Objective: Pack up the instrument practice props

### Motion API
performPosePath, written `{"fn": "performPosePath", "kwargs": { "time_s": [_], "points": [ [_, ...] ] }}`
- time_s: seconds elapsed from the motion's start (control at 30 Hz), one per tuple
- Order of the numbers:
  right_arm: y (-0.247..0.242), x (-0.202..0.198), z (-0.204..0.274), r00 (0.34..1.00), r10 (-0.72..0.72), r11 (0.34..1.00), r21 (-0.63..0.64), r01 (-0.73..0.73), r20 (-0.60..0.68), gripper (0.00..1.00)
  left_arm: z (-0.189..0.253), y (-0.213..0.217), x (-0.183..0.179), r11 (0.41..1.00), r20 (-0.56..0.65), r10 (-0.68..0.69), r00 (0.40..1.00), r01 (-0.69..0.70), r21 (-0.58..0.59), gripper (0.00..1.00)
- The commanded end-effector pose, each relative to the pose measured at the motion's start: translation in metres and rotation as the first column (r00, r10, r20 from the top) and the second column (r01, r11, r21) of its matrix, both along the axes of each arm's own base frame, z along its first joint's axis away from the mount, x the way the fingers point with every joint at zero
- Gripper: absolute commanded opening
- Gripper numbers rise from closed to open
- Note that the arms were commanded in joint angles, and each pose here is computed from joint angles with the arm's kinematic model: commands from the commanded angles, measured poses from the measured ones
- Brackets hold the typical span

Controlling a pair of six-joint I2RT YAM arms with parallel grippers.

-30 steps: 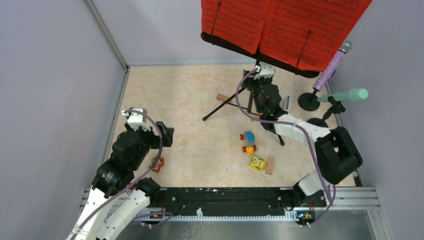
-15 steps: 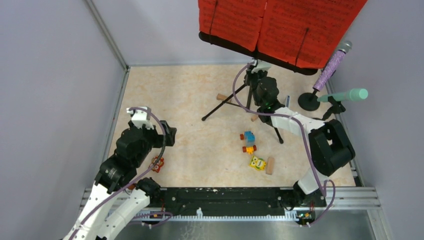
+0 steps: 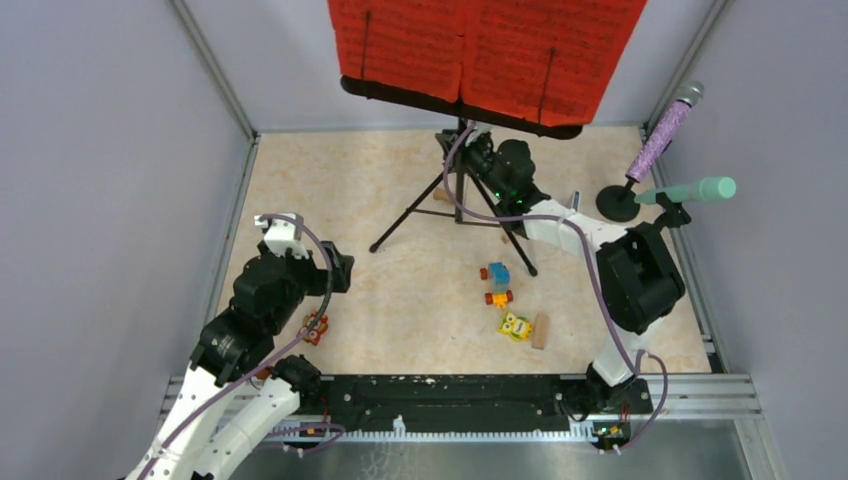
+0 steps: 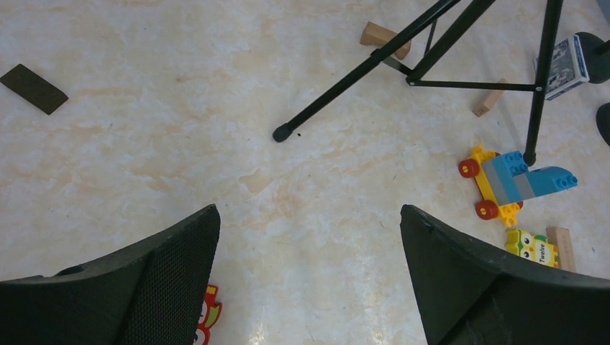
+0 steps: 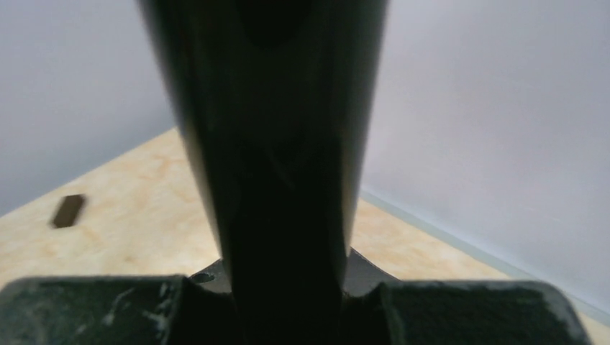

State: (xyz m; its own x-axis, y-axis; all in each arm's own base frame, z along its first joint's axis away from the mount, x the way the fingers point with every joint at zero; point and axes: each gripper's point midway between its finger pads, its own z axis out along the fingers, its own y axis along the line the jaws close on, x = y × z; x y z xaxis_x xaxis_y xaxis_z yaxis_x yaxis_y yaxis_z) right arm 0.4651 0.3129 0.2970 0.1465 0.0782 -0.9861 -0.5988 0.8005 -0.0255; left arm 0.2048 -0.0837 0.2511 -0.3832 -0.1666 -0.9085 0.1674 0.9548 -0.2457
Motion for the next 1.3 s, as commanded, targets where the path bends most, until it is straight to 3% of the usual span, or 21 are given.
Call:
{"fn": "performPosePath", "kwargs": {
  "time_s": [0.0,0.17,0.33,0.63,1.1,1.27],
  "points": [
    [0.083,-0.047,-0.001,0.934,0.355,0.934,0.056,-0.353,-0.035,0.00,0.010,-0.004,0.004,1.000,0.046,-0.009,0.999,0.010,-0.021,0.99],
    [0.135,-0.078,-0.015,0.842,0.535,0.845,0.015,-0.535,-0.069,0.00,0.011,-0.003,0.004,1.000,0.049,-0.008,0.999,0.009,-0.023,0.99],
    [0.148,-0.105,-0.020,0.747,0.656,0.752,0.015,-0.659,-0.105,0.00,0.010,-0.004,0.004,1.000,0.047,-0.013,0.999,0.014,-0.022,0.99],
    [0.119,-0.092,-0.023,0.828,0.549,0.831,-0.023,-0.555,-0.116,0.00,0.013,-0.005,0.002,0.999,0.063,-0.022,0.998,0.024,-0.028,0.99],
    [0.086,-0.106,-0.009,0.723,0.666,0.727,-0.056,-0.684,-0.183,0.00,0.015,-0.005,0.001,0.999,0.075,-0.031,0.997,0.033,-0.031,0.99],
    [0.065,-0.089,-0.017,0.764,0.610,0.771,-0.067,-0.633,-0.209,0.01,0.014,-0.006,0.001,0.999,0.072,-0.031,0.997,0.034,-0.029,0.99]
  ]
}}
